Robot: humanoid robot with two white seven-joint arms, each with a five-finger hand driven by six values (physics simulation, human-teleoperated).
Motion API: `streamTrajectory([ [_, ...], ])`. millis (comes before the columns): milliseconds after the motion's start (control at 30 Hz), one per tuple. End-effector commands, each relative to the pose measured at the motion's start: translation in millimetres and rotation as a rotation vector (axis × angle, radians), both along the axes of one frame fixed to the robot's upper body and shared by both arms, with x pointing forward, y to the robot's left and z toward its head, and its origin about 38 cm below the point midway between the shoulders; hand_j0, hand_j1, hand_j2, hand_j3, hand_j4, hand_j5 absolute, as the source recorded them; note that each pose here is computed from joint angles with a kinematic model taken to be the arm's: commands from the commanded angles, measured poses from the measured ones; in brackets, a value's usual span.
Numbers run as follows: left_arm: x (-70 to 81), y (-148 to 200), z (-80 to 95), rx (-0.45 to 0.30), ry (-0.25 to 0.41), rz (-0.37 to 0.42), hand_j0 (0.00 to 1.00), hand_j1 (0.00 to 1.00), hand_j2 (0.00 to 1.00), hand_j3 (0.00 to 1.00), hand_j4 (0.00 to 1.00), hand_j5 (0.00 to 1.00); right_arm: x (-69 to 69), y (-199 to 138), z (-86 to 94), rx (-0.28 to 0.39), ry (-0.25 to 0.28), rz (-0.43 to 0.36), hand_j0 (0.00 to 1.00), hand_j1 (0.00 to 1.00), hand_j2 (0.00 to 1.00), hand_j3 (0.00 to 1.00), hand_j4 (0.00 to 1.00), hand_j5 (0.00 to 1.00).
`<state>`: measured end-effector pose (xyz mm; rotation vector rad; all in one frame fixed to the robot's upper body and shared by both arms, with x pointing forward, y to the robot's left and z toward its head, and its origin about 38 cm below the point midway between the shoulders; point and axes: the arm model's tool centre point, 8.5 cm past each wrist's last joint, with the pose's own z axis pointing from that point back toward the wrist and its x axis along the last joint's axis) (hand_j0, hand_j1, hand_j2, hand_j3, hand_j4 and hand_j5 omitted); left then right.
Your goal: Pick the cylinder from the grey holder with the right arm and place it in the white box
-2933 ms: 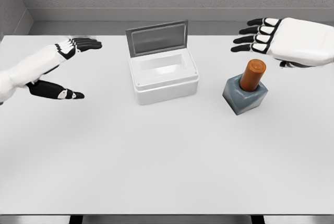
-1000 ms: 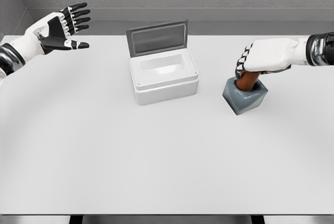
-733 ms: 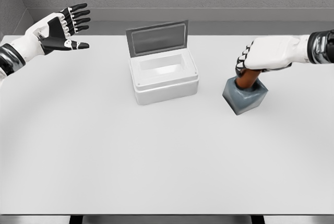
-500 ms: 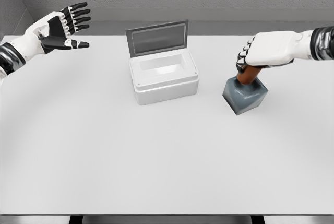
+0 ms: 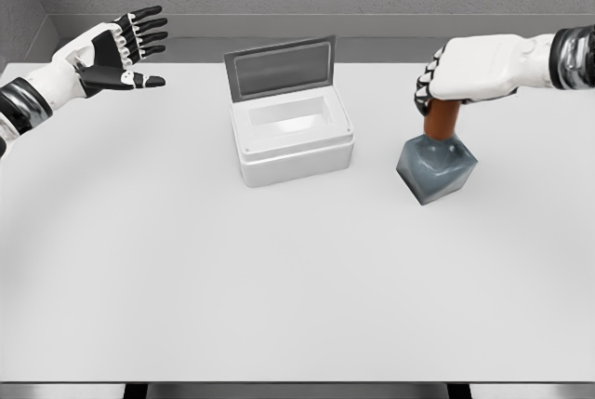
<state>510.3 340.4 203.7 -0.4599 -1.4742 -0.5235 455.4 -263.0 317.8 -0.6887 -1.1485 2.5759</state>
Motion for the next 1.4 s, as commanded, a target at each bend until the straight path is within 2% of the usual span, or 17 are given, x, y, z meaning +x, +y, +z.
streamTrajectory([
  [0, -0.1, 0.6, 0.9, -0.005, -0.001, 0.001, 1.00, 1.00, 1.00, 1.00, 1.00, 1.00, 5.0, 8.3, -2.4, 0.016, 0.007, 0.006, 0.53, 0.53, 0.53, 0.53, 0.53, 0.53],
  [133, 0.0, 0.9, 1.3, -0.006, -0.002, 0.002, 1.00, 1.00, 1.00, 1.00, 1.00, 1.00, 13.5, 18.1, 2.0, 0.031, 0.001, 0.010, 0.53, 0.53, 0.53, 0.53, 0.53, 0.53],
  [300, -0.1, 0.6, 0.9, -0.005, -0.001, 0.001, 1.00, 1.00, 1.00, 1.00, 1.00, 1.00, 24.5, 28.0, -4.2, 0.042, 0.014, 0.004, 0.53, 0.53, 0.53, 0.53, 0.53, 0.53],
  [367, 0.0, 0.9, 1.3, -0.006, -0.002, 0.002, 1.00, 1.00, 1.00, 1.00, 1.00, 1.00, 31.5, 35.8, -1.6, 0.047, 0.010, 0.005, 0.53, 0.53, 0.53, 0.53, 0.53, 0.53],
  [800, 0.1, 0.2, 1.1, -0.007, -0.002, 0.001, 1.00, 1.00, 1.00, 1.00, 1.00, 1.00, 54.3, 66.9, 0.2, 0.073, 0.014, 0.007, 0.53, 0.53, 0.53, 0.53, 0.53, 0.53],
  [867, 0.0, 0.9, 1.3, -0.006, -0.002, 0.002, 1.00, 1.00, 1.00, 1.00, 1.00, 1.00, 62.0, 73.3, -1.3, 0.076, 0.020, -0.003, 0.53, 0.53, 0.53, 0.53, 0.53, 0.53],
  [1067, 0.0, 0.9, 1.3, -0.006, -0.002, 0.002, 1.00, 1.00, 1.00, 1.00, 1.00, 1.00, 67.8, 89.2, -0.5, 0.079, 0.017, 0.008, 0.53, 0.53, 0.53, 0.53, 0.53, 0.53],
  [1133, 0.0, 0.9, 1.3, -0.006, -0.002, 0.002, 1.00, 1.00, 1.00, 1.00, 1.00, 1.00, 73.9, 95.2, -0.8, 0.086, 0.024, -0.002, 0.53, 0.53, 0.53, 0.53, 0.53, 0.53],
  [1200, 0.0, 0.9, 1.3, -0.006, -0.002, 0.002, 1.00, 1.00, 1.00, 1.00, 1.00, 1.00, 77.7, 100.9, -7.6, 0.072, 0.035, -0.006, 0.53, 0.53, 0.53, 0.53, 0.53, 0.53],
  [1367, 0.1, 0.6, 0.8, -0.007, -0.001, 0.002, 1.00, 1.00, 1.00, 1.00, 1.00, 1.00, 78.0, 115.8, -2.4, 0.076, 0.027, 0.018, 0.53, 0.53, 0.53, 0.53, 0.53, 0.53],
])
